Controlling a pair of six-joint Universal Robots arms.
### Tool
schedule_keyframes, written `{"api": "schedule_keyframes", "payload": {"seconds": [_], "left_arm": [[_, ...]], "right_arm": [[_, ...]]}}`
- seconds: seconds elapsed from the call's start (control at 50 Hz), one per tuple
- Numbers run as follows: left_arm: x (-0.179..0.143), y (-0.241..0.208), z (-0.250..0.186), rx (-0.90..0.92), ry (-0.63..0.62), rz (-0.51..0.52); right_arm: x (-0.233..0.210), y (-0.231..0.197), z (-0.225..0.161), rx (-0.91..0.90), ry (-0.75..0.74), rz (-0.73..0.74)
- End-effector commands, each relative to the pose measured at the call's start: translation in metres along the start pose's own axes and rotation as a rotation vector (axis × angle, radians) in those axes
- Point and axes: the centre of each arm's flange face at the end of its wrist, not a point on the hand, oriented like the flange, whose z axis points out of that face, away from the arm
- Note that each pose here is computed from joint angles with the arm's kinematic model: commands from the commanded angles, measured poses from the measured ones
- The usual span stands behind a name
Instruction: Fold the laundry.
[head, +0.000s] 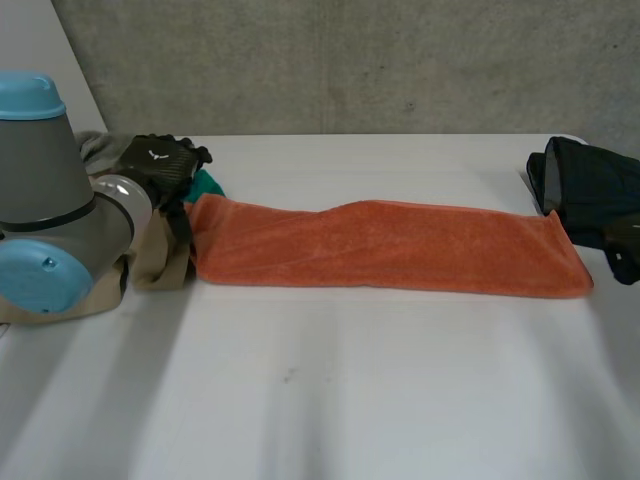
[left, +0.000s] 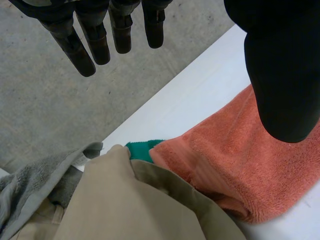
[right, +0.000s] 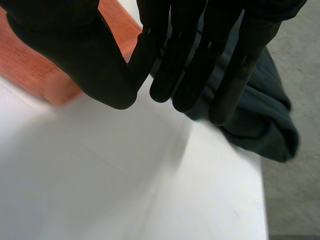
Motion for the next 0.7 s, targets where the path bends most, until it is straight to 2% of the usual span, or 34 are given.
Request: {"api": "schedule_keyframes", "payload": {"seconds": [0.02,0.1,0.24,0.34,0.58,0.7], "left_arm": [[-0.005,0.000,-0.001,-0.002,-0.009,-0.006],[-0.003,-0.002,-0.003,0.003,-0.009,-0.005],[0.007,-0.004,-0.011,0.009,0.016,-0.020],[0.008,-0.005,-0.011,0.024,0.015,-0.020],[0.011,-0.002,-0.010,0.027,0.020,-0.021],[0.010,-0.002,-0.008,0.032,0.011,-0.020]], "right_arm": [[0.020,0.007,0.000,-0.023,0.003,-0.001],[0.007,-0.004,-0.007,0.010,-0.068,0.041],[-0.010,-0.025,-0.023,0.066,-0.180,0.197],[-0.029,-0.017,-0.017,0.038,-0.223,0.204],[-0.035,-0.003,0.005,0.018,-0.175,0.113],[-0.017,0.003,0.009,0.014,-0.098,0.128]]}}
